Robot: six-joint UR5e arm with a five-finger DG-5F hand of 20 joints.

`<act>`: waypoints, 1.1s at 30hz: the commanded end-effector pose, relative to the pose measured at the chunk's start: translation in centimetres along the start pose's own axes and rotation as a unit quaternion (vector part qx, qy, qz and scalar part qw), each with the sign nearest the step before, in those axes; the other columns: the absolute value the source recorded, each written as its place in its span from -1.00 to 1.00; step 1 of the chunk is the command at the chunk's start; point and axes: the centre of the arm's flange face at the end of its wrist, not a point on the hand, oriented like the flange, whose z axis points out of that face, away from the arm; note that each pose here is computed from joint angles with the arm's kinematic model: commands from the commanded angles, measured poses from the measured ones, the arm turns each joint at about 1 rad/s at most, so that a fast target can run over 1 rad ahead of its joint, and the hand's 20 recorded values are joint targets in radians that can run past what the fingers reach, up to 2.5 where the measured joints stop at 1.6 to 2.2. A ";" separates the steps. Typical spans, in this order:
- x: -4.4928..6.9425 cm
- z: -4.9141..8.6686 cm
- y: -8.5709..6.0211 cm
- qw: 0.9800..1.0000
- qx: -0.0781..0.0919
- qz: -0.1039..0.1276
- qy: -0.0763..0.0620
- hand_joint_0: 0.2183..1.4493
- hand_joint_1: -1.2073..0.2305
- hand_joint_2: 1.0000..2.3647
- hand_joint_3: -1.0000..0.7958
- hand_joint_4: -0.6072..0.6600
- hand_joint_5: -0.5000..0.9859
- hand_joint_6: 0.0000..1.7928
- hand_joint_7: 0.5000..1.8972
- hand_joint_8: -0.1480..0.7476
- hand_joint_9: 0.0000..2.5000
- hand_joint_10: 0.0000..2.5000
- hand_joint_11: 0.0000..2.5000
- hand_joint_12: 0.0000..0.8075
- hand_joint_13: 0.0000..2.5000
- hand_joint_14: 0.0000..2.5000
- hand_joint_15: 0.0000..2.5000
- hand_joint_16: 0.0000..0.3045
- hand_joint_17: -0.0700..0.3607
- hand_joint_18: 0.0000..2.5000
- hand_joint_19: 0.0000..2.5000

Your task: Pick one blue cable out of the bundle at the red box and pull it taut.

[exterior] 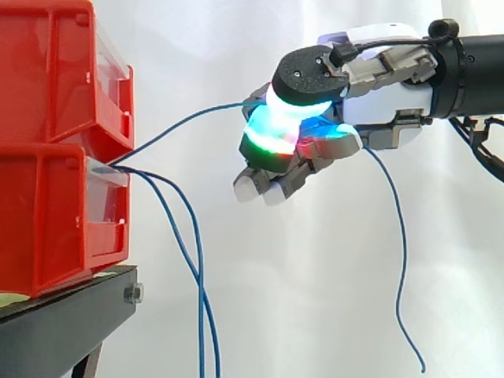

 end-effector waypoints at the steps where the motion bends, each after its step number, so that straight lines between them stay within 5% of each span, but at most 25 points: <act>1: -0.1 0.0 0.1 1.000 0.001 -0.003 -0.004 -0.38 -0.43 -0.97 -0.12 0.32 -0.40 -0.17 0.01 0.18 0.07 -0.99 0.00 -0.09 -0.48 -0.99 -0.77 -0.69 -0.18 -0.53 -0.76; 7: -0.8 -0.2 0.8 1.000 -0.001 -0.013 -0.015 -0.38 -0.42 -0.97 -0.12 0.32 -0.40 -0.16 0.00 0.19 0.07 -0.99 0.01 -0.08 -0.48 -0.99 -0.77 -0.69 -0.19 -0.53 -0.76; 33: -1.1 -0.3 1.1 0.999 -0.001 -0.050 -0.017 -0.36 -0.47 -0.98 -0.21 0.32 -0.42 -0.15 -0.03 0.19 0.08 -0.99 0.05 -0.08 -0.47 -0.99 -0.76 -0.69 -0.18 -0.52 -0.76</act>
